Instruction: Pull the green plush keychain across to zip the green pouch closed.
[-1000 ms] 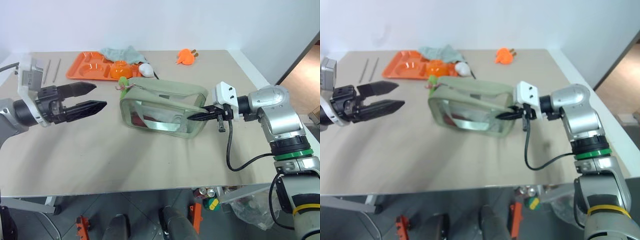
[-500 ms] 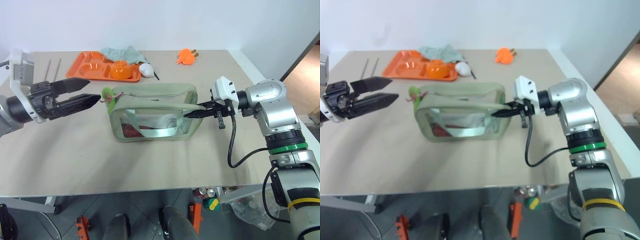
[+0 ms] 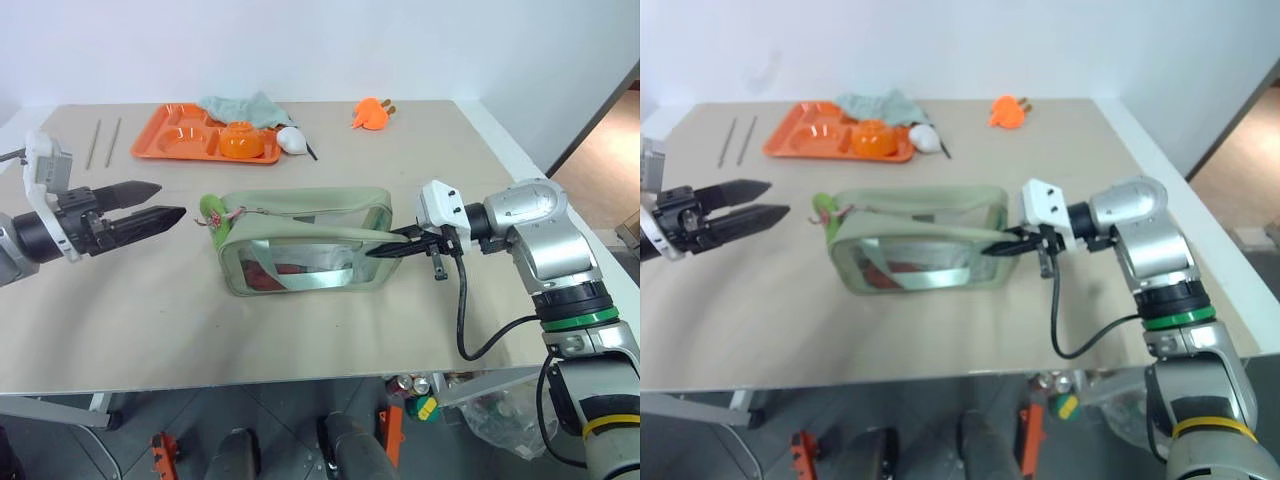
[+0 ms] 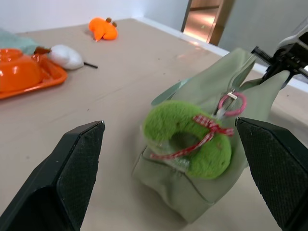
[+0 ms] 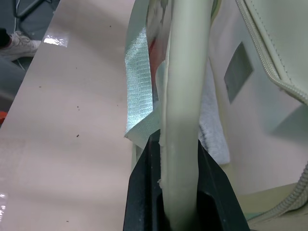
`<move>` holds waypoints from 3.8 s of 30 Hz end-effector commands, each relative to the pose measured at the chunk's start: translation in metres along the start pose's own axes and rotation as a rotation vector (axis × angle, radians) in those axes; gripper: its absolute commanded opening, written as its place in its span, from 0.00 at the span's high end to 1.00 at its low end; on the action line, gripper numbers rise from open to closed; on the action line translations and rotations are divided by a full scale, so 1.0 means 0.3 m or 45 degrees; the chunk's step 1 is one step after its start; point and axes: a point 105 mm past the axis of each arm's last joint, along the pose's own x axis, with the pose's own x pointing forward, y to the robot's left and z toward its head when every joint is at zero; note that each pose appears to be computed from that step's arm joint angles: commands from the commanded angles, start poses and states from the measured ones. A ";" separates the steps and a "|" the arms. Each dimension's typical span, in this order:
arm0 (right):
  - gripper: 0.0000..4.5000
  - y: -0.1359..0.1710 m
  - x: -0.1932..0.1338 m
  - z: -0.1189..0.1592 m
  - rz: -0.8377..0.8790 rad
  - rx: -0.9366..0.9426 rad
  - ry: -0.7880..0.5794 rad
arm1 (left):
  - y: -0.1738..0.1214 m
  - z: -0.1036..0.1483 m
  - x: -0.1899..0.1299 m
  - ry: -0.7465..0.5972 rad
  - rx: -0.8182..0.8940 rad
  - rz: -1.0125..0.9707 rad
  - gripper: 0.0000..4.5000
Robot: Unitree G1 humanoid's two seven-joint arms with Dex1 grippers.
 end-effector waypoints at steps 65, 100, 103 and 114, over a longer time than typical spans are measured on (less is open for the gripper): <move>1.00 -0.007 -0.004 0.032 -0.094 -0.042 -0.007 | -0.178 0.150 0.264 0.042 0.421 -0.369 0.99; 1.00 -0.007 0.009 0.031 -0.086 -0.031 -0.010 | -0.142 0.047 0.083 0.203 0.229 -0.278 0.11; 1.00 -0.003 0.014 0.034 -0.082 -0.030 -0.016 | -0.125 -0.010 0.095 0.232 0.170 -0.261 0.11; 1.00 0.005 -0.002 0.035 -0.105 -0.022 -0.011 | -0.132 -0.117 0.131 0.332 0.140 -0.330 0.16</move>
